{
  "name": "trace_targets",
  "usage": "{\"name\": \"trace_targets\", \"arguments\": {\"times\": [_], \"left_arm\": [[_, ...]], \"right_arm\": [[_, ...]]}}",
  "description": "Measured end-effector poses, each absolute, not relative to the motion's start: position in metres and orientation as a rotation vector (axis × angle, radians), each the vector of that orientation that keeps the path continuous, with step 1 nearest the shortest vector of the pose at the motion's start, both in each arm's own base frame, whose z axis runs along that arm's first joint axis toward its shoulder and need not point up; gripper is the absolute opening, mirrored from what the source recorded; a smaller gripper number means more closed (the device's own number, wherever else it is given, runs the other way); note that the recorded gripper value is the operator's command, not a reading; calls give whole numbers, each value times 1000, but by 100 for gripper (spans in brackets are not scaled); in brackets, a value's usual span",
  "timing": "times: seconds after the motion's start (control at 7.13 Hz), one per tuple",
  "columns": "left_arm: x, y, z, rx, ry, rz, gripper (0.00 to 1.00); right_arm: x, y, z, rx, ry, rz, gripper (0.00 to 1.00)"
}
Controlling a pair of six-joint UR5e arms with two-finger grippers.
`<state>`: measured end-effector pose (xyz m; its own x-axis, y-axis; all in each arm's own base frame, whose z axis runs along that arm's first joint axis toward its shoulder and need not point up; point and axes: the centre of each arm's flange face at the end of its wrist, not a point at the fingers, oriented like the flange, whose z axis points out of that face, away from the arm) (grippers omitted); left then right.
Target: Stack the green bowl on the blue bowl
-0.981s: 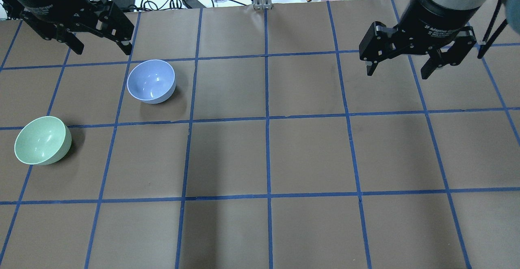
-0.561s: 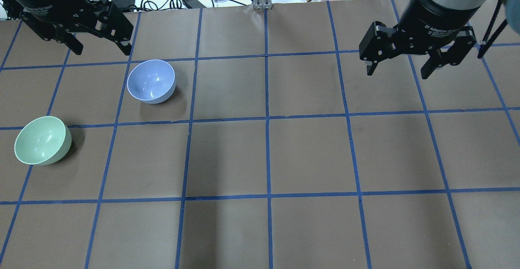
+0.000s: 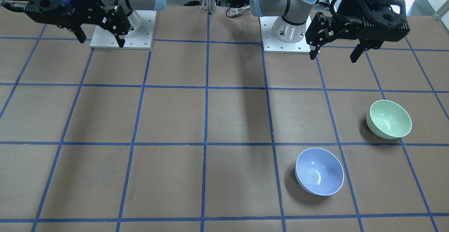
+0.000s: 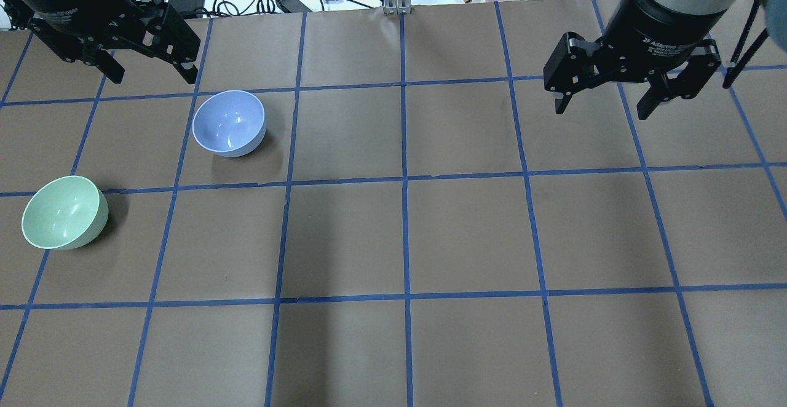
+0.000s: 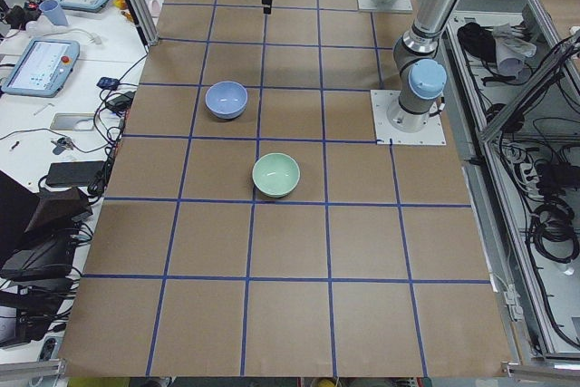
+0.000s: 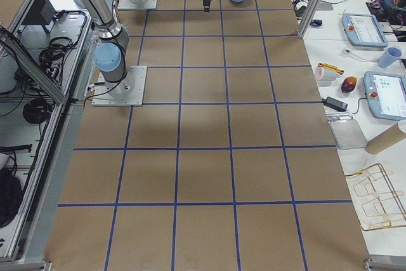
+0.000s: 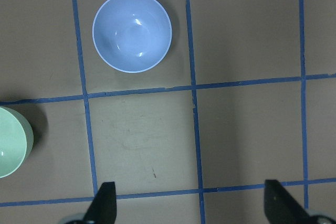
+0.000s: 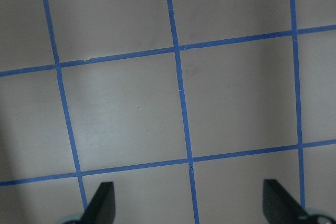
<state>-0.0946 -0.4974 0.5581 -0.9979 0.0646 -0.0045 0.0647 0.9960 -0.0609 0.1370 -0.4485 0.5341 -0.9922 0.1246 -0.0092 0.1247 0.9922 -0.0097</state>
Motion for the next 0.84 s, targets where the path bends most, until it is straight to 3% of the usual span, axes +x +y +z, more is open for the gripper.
{"name": "trace_targets", "arguments": {"times": [0.84], "left_arm": [[-72,-505,555,94,3136,-87,100]], "right_arm": [[137,-448,534,196,3127,-14,100]]}}
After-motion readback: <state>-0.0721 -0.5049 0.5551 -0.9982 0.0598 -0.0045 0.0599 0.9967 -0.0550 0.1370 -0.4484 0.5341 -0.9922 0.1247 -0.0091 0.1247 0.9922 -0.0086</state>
